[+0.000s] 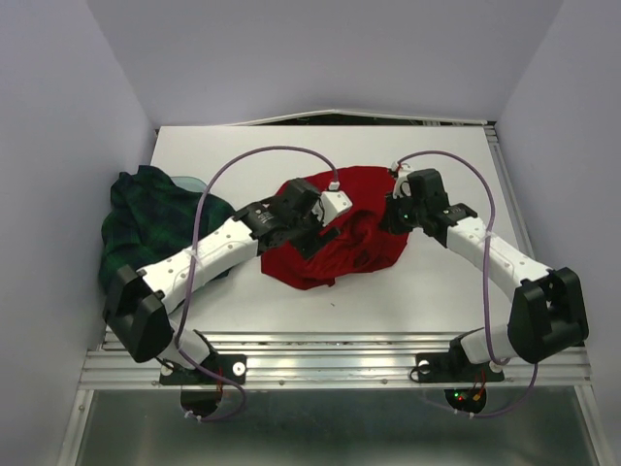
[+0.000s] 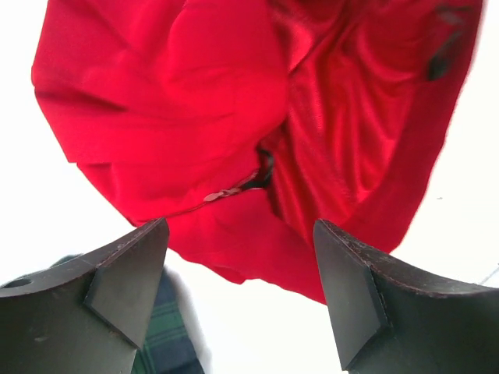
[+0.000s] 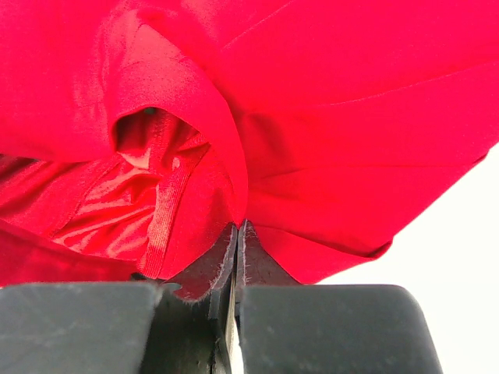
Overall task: Fold and stack the skirts
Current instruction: Flatten the skirt out
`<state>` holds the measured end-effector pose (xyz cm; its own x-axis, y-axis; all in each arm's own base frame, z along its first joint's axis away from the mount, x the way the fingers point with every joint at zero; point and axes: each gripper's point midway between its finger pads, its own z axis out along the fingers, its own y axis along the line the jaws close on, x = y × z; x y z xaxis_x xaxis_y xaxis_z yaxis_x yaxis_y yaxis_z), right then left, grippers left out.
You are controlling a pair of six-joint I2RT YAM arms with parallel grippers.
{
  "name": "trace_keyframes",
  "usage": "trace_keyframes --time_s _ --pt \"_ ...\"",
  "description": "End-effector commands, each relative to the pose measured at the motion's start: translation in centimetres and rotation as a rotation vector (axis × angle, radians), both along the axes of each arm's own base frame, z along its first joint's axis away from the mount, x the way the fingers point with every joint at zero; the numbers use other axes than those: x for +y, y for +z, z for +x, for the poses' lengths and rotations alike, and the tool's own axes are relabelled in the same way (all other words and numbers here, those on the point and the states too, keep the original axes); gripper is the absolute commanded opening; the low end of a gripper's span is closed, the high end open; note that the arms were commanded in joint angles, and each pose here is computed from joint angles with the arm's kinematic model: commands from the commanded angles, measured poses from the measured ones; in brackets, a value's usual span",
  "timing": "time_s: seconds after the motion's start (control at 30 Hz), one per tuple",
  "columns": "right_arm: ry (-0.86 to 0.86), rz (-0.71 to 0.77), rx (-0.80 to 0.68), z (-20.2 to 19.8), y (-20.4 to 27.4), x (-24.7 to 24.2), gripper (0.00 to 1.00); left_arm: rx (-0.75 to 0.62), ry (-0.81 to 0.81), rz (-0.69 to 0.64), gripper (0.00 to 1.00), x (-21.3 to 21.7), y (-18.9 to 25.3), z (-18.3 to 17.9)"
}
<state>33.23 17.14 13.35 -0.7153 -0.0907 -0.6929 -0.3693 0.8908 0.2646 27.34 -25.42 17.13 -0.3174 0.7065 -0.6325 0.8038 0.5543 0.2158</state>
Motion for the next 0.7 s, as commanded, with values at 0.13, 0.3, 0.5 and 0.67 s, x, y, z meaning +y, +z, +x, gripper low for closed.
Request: trace_keyframes --time_s 0.13,0.3,0.5,0.67 --pt "-0.050 -0.068 -0.081 1.1 1.0 -1.4 0.01 -0.077 0.133 0.074 0.85 0.1 -1.8 2.2" --pt "-0.132 -0.177 -0.119 1.8 1.1 -3.9 0.01 -0.092 0.204 0.180 0.66 1.6 -3.2 3.3" --pt "-0.235 -0.303 -0.169 2.3 2.1 -7.0 0.01 -0.114 0.314 0.177 0.10 5.0 -0.9 5.7" --pt "-0.308 -0.427 -0.276 3.7 5.4 -9.6 0.01 -0.209 0.346 0.094 0.00 6.4 5.0 7.2"
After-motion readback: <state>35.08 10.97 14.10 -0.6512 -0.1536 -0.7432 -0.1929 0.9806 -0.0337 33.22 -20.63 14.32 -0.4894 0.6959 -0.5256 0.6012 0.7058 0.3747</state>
